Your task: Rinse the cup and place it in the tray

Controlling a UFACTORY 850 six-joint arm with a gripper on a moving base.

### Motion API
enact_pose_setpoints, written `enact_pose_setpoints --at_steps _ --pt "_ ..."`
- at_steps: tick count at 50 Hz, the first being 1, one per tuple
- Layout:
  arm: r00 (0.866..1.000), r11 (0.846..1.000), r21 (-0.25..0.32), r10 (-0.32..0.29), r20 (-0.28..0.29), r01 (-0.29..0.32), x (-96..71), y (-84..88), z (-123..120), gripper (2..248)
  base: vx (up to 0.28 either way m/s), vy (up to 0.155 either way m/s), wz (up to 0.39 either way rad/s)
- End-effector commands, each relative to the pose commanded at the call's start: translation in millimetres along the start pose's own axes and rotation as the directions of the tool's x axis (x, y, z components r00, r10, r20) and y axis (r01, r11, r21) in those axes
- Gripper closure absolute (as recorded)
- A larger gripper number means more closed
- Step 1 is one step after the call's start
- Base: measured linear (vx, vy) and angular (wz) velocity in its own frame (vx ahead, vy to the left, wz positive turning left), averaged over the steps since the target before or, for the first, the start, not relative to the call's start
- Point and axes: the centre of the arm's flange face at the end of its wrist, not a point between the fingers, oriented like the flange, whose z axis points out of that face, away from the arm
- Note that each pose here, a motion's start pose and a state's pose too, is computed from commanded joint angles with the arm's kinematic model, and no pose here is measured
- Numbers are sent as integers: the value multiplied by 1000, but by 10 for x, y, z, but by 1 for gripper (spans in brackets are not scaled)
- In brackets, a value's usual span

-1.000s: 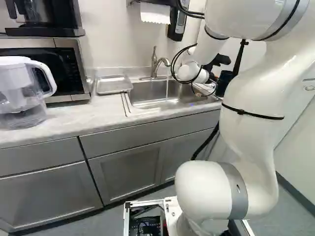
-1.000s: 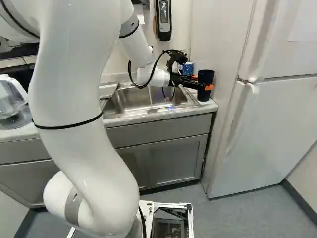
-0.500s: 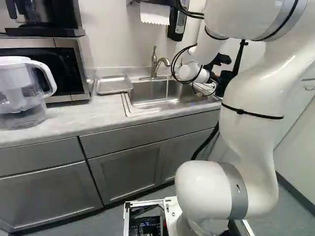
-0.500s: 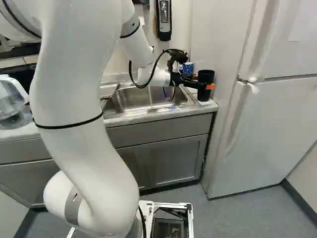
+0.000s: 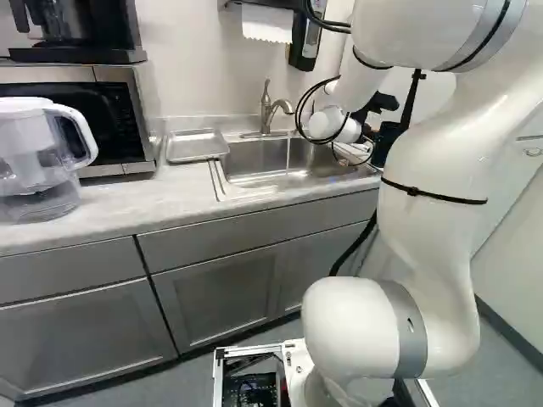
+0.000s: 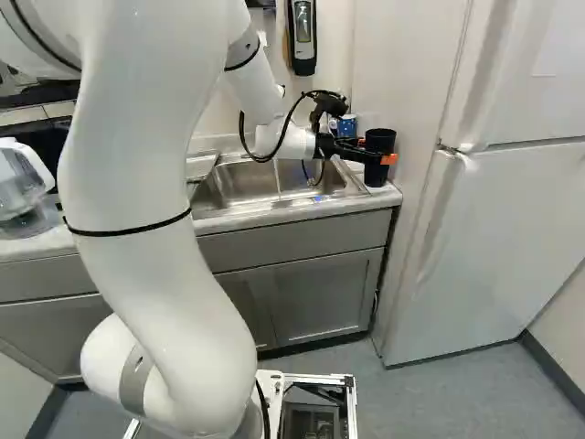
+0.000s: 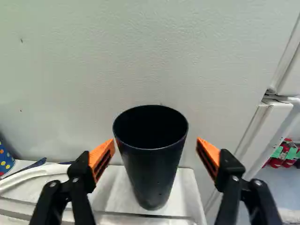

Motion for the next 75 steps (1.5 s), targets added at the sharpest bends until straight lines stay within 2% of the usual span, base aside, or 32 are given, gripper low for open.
enact_pose_setpoints --at_steps 2,3,8,9,13,14,33,58,75 --pt "1000 1000 0 0 0 0 0 0 0 12 0 0 0" --pt "1000 1000 0 0 0 0 0 0 0 49 0 0 0" --pt "1000 1000 0 0 0 0 0 0 0 49 0 0 0" --pt "1000 1000 0 0 0 0 0 0 0 87 0 0 0" --pt "1000 1000 0 0 0 0 0 0 0 87 0 0 0" --pt "1000 1000 0 0 0 0 0 0 0 119 0 0 0" --pt "1000 1000 8 3 -2 -3 23 5 -52 125 0 0 0" --pt "999 997 59 49 -21 -48 292 39 -341 125 0 0 0" --pt "997 991 114 79 -21 -76 481 31 -483 125 0 0 0"
